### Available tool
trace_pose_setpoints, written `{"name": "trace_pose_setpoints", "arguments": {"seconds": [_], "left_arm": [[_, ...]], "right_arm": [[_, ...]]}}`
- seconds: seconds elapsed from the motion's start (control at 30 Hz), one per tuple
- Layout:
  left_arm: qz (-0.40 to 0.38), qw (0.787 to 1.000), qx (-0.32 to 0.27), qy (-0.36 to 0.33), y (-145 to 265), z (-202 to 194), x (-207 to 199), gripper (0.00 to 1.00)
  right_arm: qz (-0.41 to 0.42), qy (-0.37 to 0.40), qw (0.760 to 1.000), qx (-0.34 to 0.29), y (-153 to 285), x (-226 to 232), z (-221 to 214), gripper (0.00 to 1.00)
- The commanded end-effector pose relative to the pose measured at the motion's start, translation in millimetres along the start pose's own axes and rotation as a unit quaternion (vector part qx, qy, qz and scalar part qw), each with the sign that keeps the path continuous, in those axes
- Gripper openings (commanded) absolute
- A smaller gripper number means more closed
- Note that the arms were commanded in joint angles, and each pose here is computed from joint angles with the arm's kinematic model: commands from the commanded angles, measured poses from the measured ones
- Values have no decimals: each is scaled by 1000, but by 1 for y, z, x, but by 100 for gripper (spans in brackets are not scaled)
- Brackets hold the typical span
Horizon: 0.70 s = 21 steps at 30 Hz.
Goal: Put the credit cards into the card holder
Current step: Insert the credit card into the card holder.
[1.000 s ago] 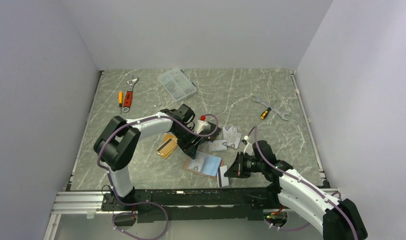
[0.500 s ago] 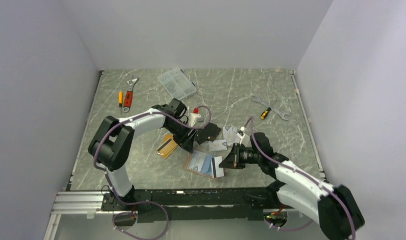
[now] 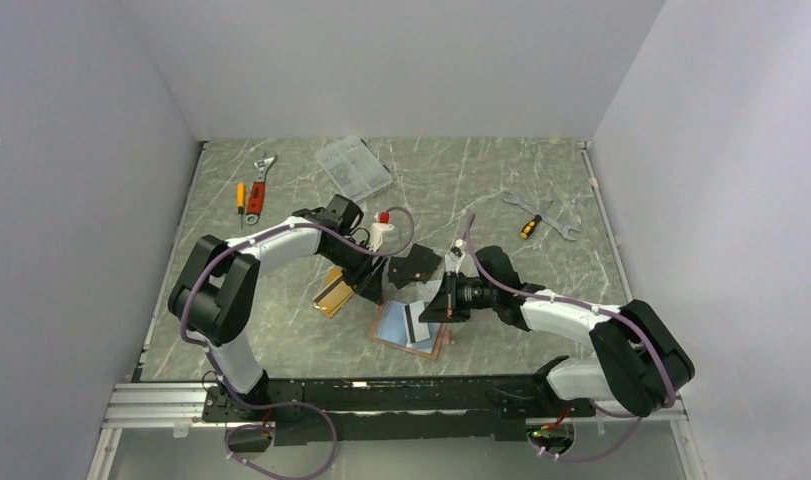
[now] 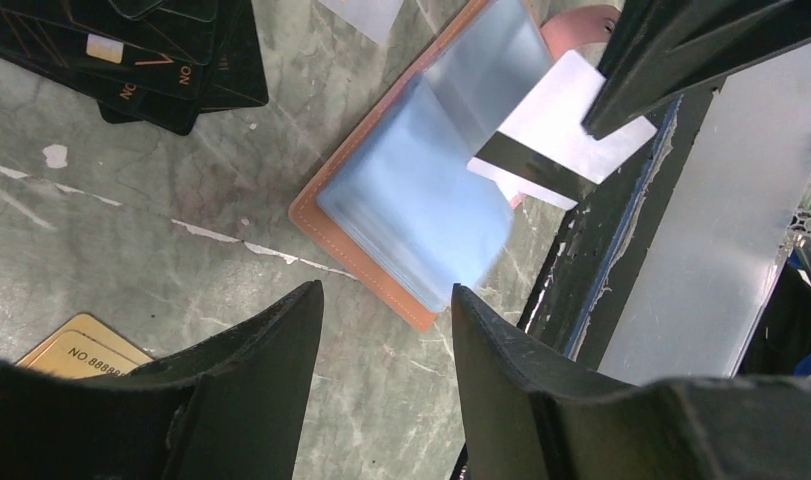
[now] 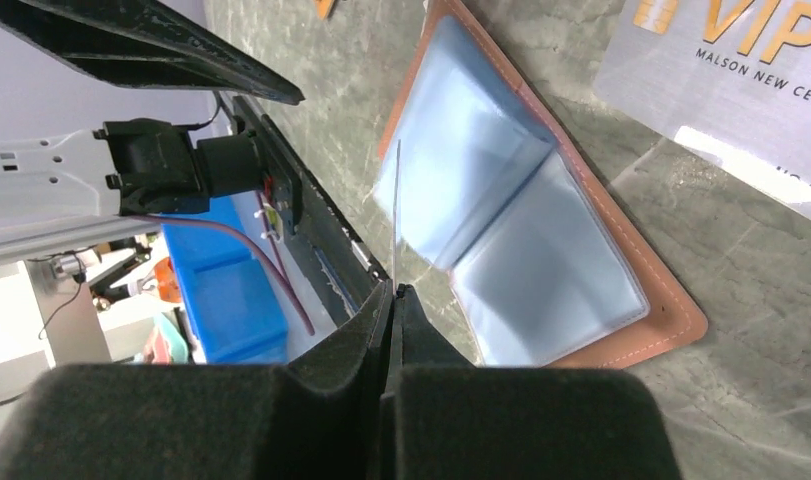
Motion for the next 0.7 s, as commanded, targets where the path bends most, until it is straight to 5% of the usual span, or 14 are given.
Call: {"name": "trace_pose_setpoints", "arguments": {"seconds": [0.0,0.27,0.67], "left_arm": [[-36,998,-17,-50,9,11,-11,56],[-77,994,8,-72,1,21,-9,55],[0,996,48,-76,-27,0,8,56]], "right_arm": [[-8,28,999,-16,-4,4,11,0],[-13,14,1000,2,6,-5,-14,0],[13,-3,1000,22,2,-17,-30,0]]}}
Point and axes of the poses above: each gripper's point midway between its finger pads, its own y axis back along the fingers, its own x axis along the line the jaws close on, z = x × y, the point moved 8 cm from there along y, back along the fingers, and after that the axes turned 9 degrees about y, right-handed, at the moved point
